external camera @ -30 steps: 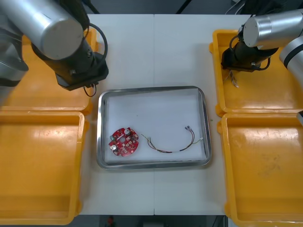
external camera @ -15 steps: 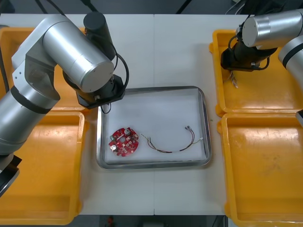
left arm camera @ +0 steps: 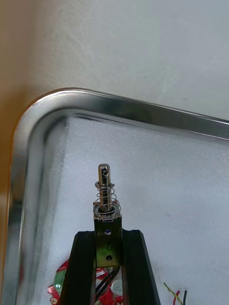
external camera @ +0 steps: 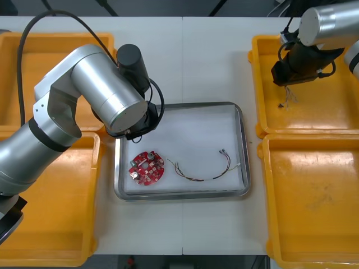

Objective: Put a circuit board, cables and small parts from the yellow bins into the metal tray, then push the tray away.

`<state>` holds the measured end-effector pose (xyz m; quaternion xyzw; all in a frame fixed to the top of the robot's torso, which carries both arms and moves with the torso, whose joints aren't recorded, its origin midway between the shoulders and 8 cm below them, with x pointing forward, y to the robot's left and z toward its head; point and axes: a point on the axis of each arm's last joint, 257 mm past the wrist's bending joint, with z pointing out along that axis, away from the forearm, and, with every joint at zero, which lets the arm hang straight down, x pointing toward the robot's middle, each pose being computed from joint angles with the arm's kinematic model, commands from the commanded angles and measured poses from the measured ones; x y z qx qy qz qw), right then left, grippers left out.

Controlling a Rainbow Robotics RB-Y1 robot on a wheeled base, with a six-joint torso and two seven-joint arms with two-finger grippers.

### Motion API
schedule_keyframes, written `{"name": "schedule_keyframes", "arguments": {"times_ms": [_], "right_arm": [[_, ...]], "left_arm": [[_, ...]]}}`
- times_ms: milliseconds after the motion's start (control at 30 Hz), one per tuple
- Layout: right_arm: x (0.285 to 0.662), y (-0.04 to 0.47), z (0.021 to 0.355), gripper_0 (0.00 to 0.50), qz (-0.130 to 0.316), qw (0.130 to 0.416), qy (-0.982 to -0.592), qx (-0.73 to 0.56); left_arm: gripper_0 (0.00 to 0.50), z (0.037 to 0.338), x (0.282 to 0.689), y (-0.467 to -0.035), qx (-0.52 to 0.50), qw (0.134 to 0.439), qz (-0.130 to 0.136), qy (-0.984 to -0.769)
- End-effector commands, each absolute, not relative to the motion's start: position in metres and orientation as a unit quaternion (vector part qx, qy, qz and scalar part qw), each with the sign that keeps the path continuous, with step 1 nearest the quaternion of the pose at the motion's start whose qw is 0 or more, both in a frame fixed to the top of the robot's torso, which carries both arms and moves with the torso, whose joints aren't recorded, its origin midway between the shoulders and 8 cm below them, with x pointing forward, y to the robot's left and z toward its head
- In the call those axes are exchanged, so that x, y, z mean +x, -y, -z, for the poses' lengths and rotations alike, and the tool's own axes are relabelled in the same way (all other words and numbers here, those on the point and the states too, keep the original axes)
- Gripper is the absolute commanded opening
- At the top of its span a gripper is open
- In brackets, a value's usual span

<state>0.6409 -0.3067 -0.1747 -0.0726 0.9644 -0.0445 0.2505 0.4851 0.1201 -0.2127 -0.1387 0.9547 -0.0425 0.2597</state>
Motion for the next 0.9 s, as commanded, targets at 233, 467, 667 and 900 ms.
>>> {"name": "schedule_keyframes", "arguments": {"times_ms": [233, 467, 667, 900], "right_arm": [[0.622, 0.334, 0.092, 0.0, 0.037, 0.254, -0.956, -0.141], [0.593, 0.335, 0.065, 0.0, 0.04, 0.226, -0.954, -0.192], [0.574, 0.326, 0.056, 0.0, 0.028, 0.222, -0.95, -0.218], [0.55, 0.316, 0.053, 0.0, 0.028, 0.211, -0.945, -0.247]], "left_arm": [[0.0, 0.234, 0.478, -0.113, -0.161, 0.26, 0.052, -0.951], [0.001, 0.249, 0.484, -0.109, -0.153, 0.263, 0.054, -0.951], [0.002, 0.252, 0.486, -0.108, -0.146, 0.271, 0.05, -0.95], [0.046, 0.254, 0.486, -0.111, -0.144, 0.272, 0.044, -0.95]]}}
